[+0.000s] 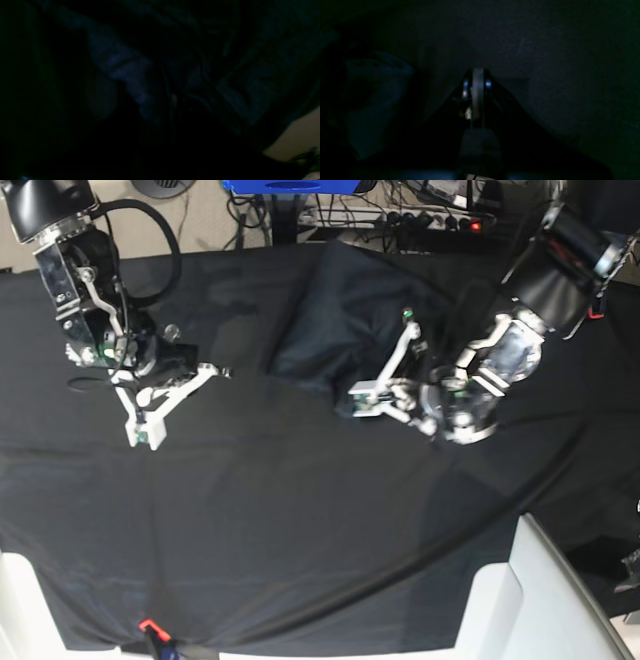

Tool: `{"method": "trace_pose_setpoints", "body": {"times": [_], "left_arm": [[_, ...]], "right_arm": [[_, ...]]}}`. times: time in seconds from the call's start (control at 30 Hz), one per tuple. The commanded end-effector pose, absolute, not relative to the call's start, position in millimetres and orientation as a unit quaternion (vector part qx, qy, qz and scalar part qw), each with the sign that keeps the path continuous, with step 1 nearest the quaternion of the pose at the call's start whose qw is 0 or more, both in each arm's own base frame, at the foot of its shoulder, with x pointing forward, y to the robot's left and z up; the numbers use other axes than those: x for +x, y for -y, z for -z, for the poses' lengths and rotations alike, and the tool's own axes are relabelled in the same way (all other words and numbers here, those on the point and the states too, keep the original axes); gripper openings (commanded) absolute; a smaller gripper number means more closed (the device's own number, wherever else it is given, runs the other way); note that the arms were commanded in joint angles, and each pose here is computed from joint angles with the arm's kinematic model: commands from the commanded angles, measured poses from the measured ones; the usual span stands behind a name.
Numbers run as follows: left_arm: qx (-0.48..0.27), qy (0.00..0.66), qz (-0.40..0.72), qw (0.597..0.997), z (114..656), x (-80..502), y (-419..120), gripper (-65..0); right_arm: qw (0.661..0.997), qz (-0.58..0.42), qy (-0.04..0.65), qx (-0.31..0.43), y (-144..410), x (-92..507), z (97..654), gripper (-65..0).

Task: Fold the T-shirt properly
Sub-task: 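Grasp the bundle's side with the left gripper and fold it inward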

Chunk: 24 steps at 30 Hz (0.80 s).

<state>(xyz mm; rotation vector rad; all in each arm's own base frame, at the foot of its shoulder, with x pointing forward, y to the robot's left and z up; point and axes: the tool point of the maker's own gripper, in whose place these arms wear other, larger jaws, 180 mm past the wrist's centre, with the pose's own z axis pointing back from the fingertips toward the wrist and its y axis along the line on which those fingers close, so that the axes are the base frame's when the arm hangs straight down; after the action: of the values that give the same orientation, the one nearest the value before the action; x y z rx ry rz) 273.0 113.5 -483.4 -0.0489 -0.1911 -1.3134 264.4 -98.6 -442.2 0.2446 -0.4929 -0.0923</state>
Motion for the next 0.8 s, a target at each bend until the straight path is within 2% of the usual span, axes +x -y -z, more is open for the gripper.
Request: {"method": "trace_pose_setpoints", "body": {"times": [0.0,0.17,0.4,0.6,0.77], "left_arm": [[0.052,0.072,0.613,0.785,483,288,-139,-65.0],[0.088,0.115,0.644,0.751,475,317,-113,-65.0],[0.117,0.130,0.660,0.730,468,340,-95,-65.0],[0.138,0.107,0.721,0.670,473,330,-87,-65.0],[0.141,0.145,0.741,0.640,453,329,-69,-65.0]], "right_arm": [[0.956,0.049,0.262,0.121,102,275,433,-65.0],[0.956,0.049,0.262,0.121,102,275,433,-65.0],[0.963,0.060,0.239,0.106,112,268,452,-65.0],[0.967,0.080,0.226,0.090,128,266,464,-65.0],[0.960,0.119,0.240,0.081,152,276,457,-65.0]]}}
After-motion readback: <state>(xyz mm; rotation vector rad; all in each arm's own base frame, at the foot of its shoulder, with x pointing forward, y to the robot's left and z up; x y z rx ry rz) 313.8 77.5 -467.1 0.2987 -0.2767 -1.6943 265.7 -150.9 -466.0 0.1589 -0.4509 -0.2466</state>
